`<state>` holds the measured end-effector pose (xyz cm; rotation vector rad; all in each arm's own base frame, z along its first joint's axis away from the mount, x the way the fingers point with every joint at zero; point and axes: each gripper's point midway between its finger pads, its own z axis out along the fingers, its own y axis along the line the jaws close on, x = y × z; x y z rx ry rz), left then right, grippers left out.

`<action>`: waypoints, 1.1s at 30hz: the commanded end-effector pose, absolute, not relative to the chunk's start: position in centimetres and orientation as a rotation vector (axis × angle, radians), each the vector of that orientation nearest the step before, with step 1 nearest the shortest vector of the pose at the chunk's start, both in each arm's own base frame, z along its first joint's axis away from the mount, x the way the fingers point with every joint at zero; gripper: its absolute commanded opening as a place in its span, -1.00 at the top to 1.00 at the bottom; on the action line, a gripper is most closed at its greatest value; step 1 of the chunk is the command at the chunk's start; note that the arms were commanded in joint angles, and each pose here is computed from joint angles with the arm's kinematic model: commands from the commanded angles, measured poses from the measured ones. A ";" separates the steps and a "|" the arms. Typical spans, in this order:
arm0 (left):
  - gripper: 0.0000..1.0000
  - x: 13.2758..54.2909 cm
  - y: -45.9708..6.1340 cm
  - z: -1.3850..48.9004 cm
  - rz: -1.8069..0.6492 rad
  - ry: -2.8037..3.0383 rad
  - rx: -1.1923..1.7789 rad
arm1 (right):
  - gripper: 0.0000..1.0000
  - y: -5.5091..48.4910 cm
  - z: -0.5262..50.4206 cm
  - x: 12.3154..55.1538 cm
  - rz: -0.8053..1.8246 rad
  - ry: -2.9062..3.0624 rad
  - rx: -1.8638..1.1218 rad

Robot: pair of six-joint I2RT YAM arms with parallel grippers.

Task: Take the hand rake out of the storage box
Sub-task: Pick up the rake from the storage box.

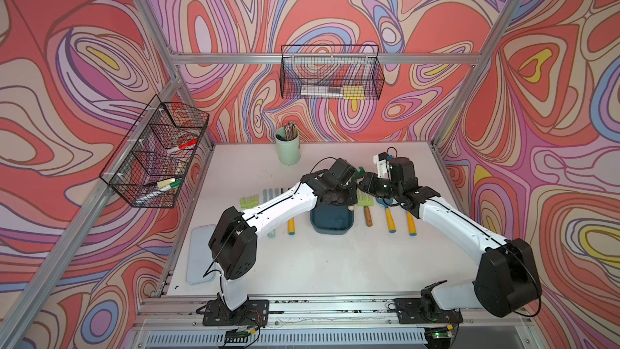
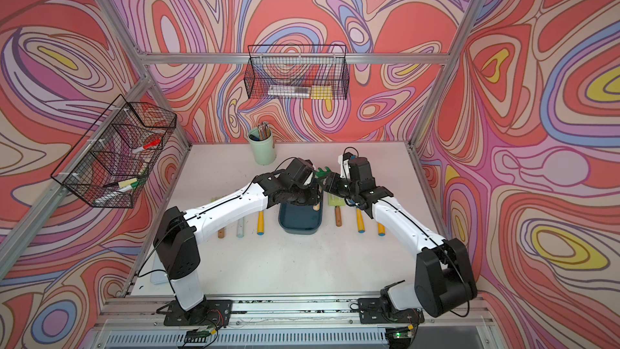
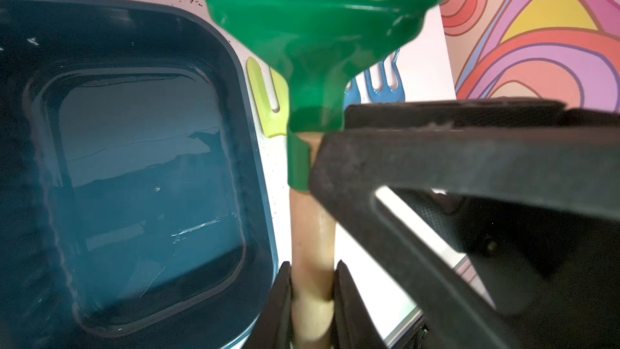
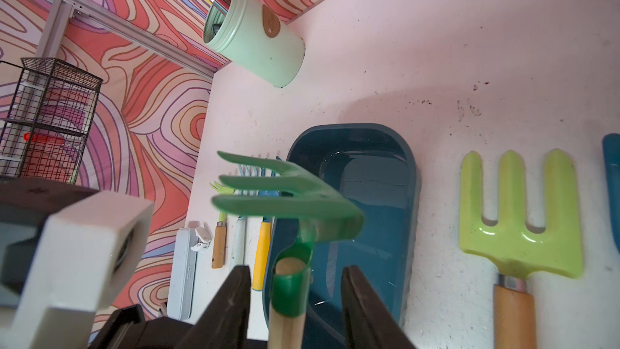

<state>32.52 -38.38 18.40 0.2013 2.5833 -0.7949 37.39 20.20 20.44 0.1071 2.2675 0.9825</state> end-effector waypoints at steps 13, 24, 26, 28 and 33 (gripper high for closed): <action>0.79 32.6 -39.1 21.8 -0.901 2.492 0.203 | 0.45 20.6 19.5 38.0 0.982 2.283 0.150; 0.31 32.4 -38.5 21.1 -0.862 2.524 0.187 | 0.67 20.1 20.4 38.0 0.944 2.272 0.156; 0.16 32.3 -38.4 21.1 -0.854 2.529 0.192 | 0.68 19.9 20.5 38.0 0.928 2.276 0.149; -0.03 32.2 -38.1 21.0 -0.840 2.536 0.199 | 0.69 19.6 20.7 38.1 0.898 2.279 0.145; -0.18 31.6 -36.9 21.0 -0.783 2.551 0.212 | 0.69 18.5 21.6 38.6 0.817 2.284 0.127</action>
